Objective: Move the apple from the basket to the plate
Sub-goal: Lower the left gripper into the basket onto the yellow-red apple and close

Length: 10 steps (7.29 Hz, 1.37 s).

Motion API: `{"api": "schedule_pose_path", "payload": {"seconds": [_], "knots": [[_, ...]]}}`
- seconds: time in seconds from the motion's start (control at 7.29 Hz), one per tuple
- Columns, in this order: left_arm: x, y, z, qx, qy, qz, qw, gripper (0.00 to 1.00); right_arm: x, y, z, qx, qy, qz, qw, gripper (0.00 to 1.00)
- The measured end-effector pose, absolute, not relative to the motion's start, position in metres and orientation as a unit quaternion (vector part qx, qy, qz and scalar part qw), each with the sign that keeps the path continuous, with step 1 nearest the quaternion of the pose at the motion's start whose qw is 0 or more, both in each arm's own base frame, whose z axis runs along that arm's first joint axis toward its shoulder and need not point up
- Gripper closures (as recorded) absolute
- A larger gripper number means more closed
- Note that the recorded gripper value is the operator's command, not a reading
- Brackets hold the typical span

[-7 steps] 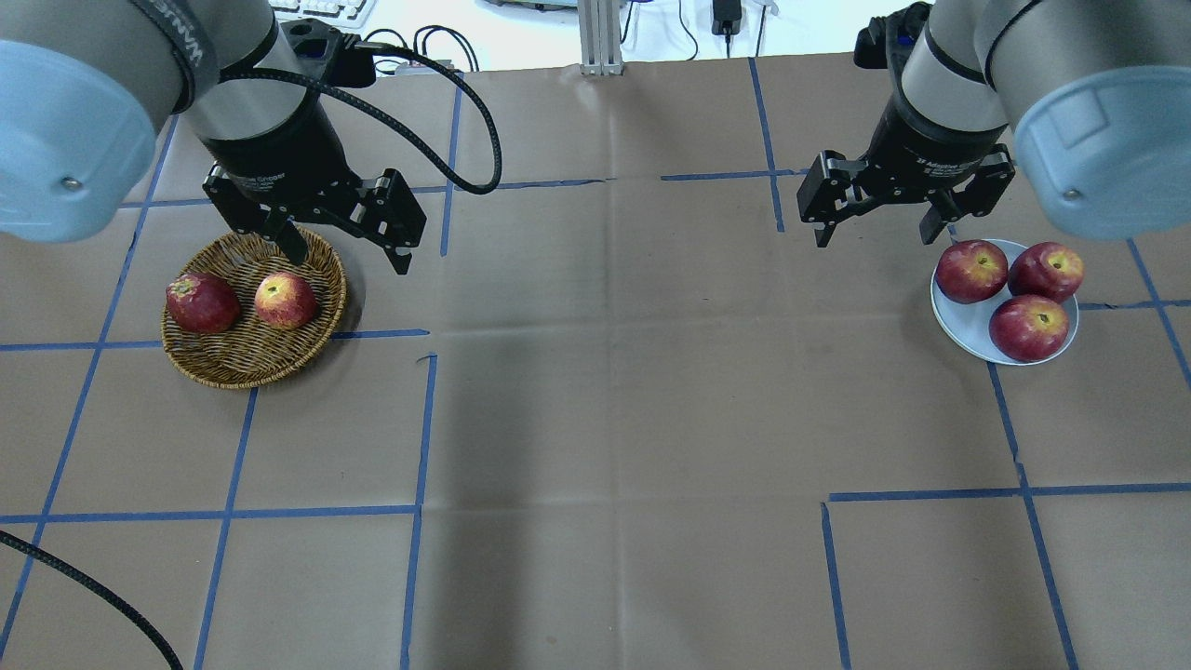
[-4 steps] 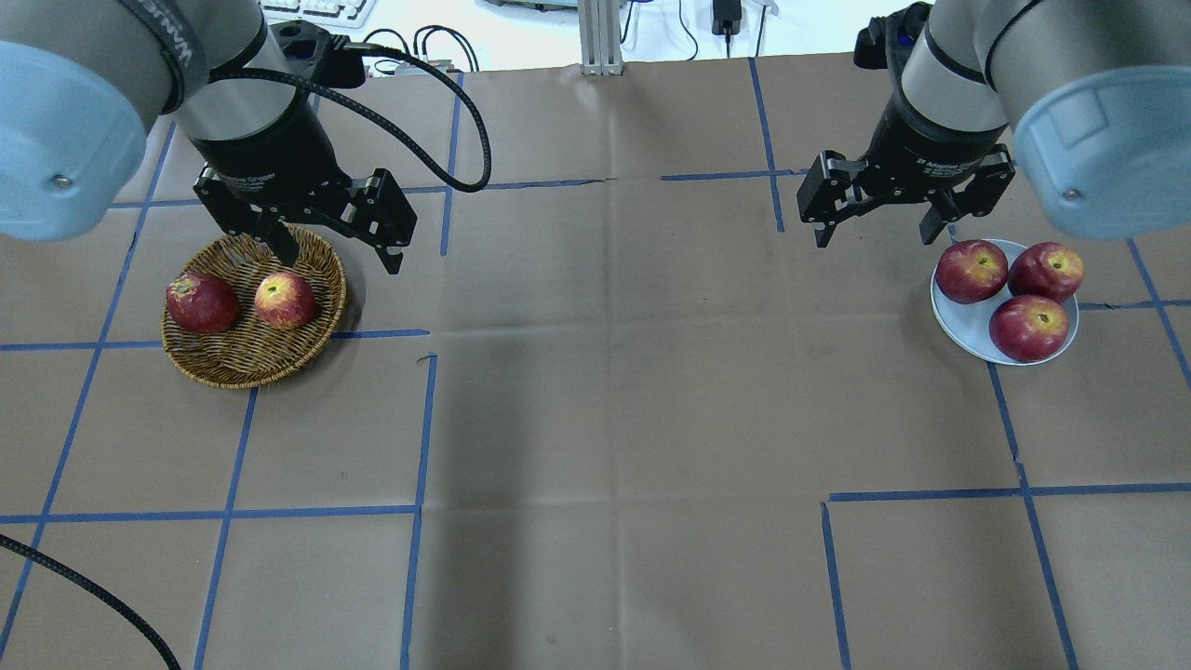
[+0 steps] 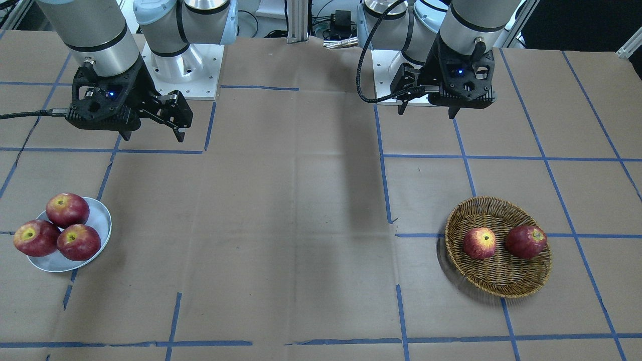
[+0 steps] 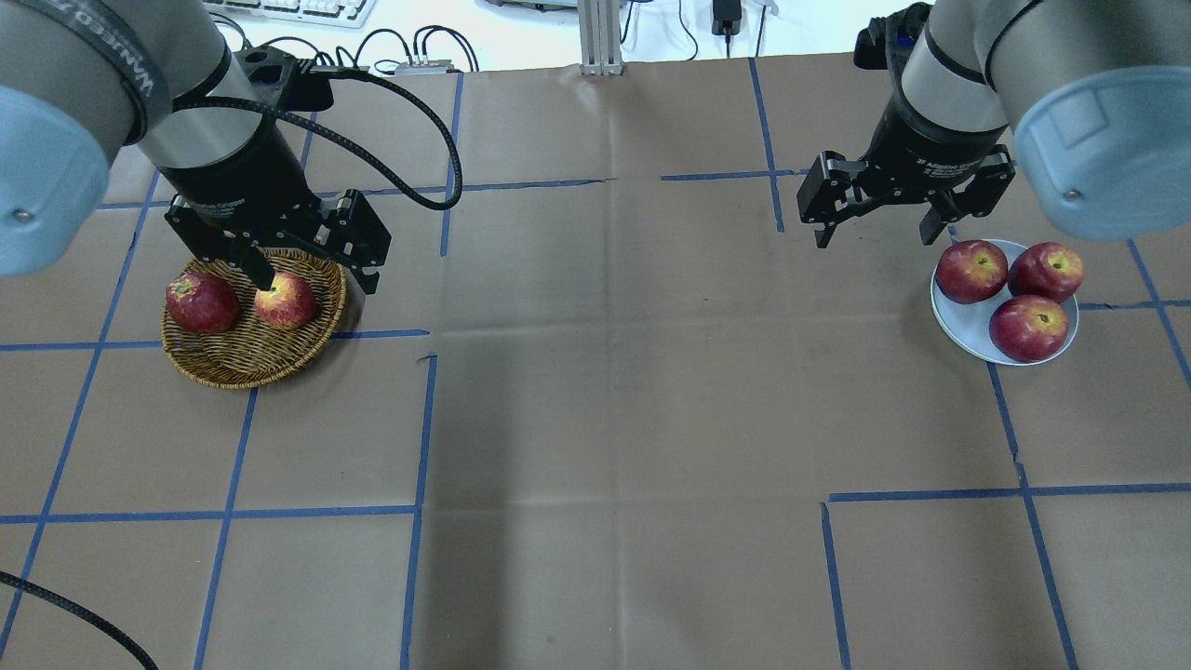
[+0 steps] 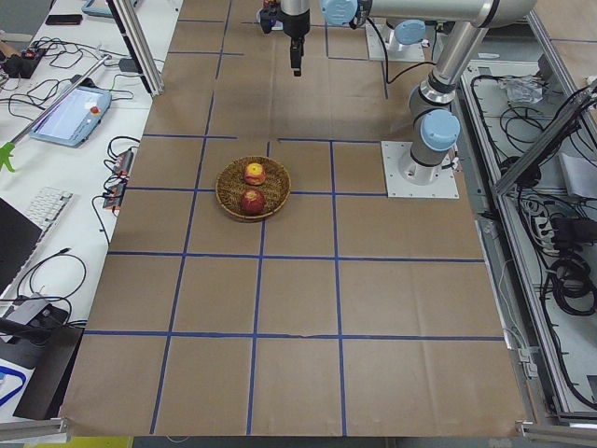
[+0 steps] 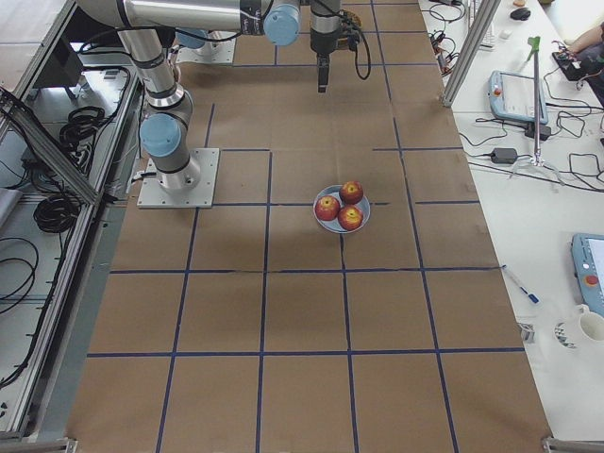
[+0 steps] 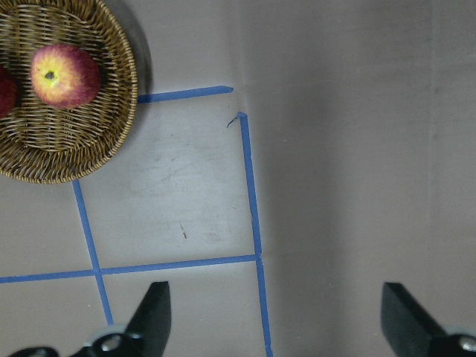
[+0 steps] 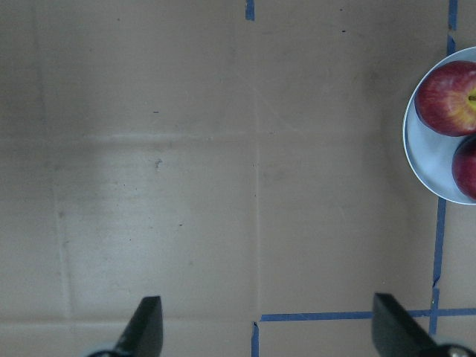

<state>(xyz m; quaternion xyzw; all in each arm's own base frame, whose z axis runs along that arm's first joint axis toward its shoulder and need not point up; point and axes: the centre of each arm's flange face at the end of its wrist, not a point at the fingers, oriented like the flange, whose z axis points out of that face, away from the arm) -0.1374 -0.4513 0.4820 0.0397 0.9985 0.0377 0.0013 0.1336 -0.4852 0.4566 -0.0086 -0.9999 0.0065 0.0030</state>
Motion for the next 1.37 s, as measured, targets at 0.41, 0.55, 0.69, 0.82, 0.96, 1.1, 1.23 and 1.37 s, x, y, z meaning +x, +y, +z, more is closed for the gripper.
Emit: {"api": "schedule_pose_path", "payload": {"seconds": [0.41, 0.55, 0.69, 0.82, 0.96, 1.1, 1.23, 1.37], "knots": [[-0.136, -0.438, 0.469, 0.040, 0.998, 0.045, 0.000, 0.01, 0.134, -0.485, 0.456, -0.009, -1.000, 0.006, 0.003, 0.00], [-0.131, -0.442, 0.462, 0.051, 0.997, 0.051, -0.001, 0.01, 0.134, -0.485, 0.456, -0.009, -1.000, 0.006, 0.003, 0.00], [-0.123, -0.451, 0.452, 0.067, 0.996, 0.059, -0.004, 0.01, 0.134, -0.485, 0.456, -0.009, -1.000, 0.006, 0.003, 0.00], [-0.109, -0.464, 0.441, 0.080, 0.995, 0.061, -0.007, 0.01, 0.134, -0.485, 0.456, -0.009, -1.000, 0.006, 0.003, 0.00], [-0.088, -0.481, 0.428, 0.092, 0.994, 0.054, -0.010, 0.01, 0.134, -0.485, 0.456, -0.009, -1.000, 0.006, 0.003, 0.00], [-0.065, -0.502, 0.412, 0.103, 0.994, 0.041, -0.009, 0.01, 0.134, -0.485, 0.456, -0.009, -1.000, 0.006, 0.003, 0.00], [-0.043, -0.523, 0.391, 0.113, 0.993, 0.030, -0.007, 0.01, 0.134, -0.485, 0.456, -0.009, -1.000, 0.006, 0.003, 0.00], [-0.021, -0.543, 0.365, 0.120, 0.992, 0.027, -0.007, 0.01, 0.134, -0.485, 0.456, -0.009, -1.000, 0.005, 0.003, 0.00]]}}
